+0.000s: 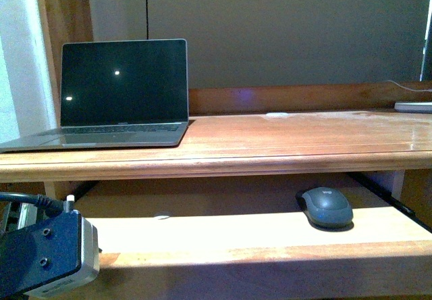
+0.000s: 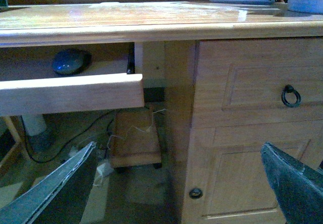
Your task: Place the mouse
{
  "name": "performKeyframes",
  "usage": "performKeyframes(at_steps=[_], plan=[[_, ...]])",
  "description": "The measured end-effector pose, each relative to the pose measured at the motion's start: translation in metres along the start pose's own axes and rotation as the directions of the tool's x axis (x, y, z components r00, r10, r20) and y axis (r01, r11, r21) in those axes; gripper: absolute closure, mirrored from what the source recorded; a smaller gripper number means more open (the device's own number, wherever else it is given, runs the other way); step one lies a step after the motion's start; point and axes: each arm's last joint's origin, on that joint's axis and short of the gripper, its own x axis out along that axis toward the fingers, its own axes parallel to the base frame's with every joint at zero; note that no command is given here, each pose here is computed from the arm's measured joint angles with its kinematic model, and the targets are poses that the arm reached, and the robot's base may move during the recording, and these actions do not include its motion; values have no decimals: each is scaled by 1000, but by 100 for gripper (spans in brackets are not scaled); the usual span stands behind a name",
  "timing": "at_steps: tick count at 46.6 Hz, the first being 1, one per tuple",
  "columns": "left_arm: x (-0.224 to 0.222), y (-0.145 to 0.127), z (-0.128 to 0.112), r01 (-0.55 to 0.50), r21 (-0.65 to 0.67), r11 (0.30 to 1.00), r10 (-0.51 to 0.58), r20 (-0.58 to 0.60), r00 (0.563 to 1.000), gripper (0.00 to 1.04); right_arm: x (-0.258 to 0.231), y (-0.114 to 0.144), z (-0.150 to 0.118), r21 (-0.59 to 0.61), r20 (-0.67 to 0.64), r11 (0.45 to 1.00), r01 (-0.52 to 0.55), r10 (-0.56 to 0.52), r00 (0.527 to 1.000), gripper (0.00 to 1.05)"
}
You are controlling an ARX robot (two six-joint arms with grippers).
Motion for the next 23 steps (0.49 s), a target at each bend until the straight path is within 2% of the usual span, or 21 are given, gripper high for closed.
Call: performKeyframes(at_steps=[4, 8, 11, 14, 15, 17, 19, 21, 23], plan=[[-9, -9, 15, 33, -152, 988, -21, 79, 997, 8, 0, 0, 0, 0, 0, 1000, 0, 0, 1000, 7], [-16, -10, 30, 25, -348, 937, 33, 159, 987, 8, 0, 0, 0, 0, 0, 1000, 0, 0, 1000, 7], [-24, -5, 42, -15, -475, 880, 119, 190, 974, 8, 0, 0, 0, 0, 0, 1000, 0, 0, 1000, 7], [-38, 7, 55, -104, -590, 801, 259, 184, 948, 8, 0, 0, 0, 0, 0, 1000, 0, 0, 1000, 7], [-41, 10, 57, -125, -629, 767, 290, 167, 942, 8, 0, 0, 0, 0, 0, 1000, 0, 0, 1000, 7], [-57, 20, 66, -228, -748, 623, 420, 74, 904, 8, 0, 0, 0, 0, 0, 1000, 0, 0, 1000, 7], [-68, 21, 69, -289, -822, 491, 489, -14, 872, 8, 0, 0, 0, 0, 0, 1000, 0, 0, 1000, 7], [-79, 16, 71, -370, -850, 374, 533, -130, 836, 8, 0, 0, 0, 0, 0, 1000, 0, 0, 1000, 7], [-90, 6, 72, -435, -852, 292, 549, -223, 805, 8, 0, 0, 0, 0, 0, 1000, 0, 0, 1000, 7]])
